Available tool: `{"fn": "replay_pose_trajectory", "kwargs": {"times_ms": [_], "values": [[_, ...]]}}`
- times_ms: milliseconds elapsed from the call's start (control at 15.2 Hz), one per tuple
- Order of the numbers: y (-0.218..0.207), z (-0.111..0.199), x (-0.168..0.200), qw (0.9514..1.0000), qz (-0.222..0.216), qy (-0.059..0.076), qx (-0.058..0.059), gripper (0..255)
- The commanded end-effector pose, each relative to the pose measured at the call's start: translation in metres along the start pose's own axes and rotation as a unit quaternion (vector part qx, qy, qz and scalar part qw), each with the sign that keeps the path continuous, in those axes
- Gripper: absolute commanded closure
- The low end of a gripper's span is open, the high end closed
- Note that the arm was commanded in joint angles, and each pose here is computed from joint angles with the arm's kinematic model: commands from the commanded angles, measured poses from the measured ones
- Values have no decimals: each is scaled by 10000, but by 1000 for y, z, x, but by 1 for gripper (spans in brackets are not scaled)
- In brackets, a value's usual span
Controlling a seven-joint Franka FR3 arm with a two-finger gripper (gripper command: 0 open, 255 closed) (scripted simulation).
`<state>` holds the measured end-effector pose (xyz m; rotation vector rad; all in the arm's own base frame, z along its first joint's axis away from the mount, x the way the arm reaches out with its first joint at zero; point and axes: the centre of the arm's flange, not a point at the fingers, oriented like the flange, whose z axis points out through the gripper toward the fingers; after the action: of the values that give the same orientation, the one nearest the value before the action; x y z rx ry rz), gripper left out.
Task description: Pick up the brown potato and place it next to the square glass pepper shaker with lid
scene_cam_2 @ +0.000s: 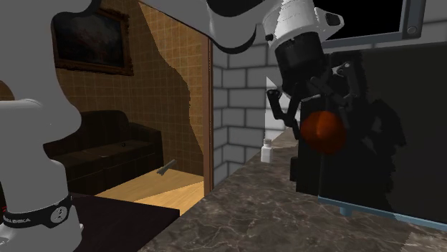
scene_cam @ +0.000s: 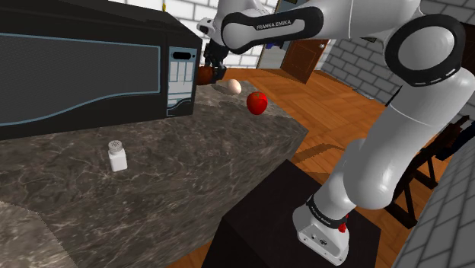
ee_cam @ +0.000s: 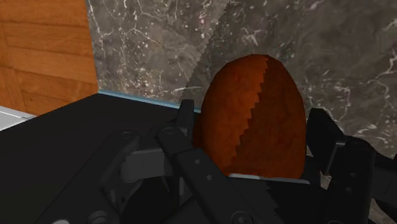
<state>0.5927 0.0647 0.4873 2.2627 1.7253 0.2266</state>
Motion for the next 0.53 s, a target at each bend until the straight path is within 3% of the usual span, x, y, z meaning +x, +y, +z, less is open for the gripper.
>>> {"fn": "replay_pose_trajectory", "kwargs": {"times_ms": [0,462], "values": [[-9,-5,25,10000,-9,11,-1,255],[-42,-21,110,10000,-9,11,-1,255]]}}
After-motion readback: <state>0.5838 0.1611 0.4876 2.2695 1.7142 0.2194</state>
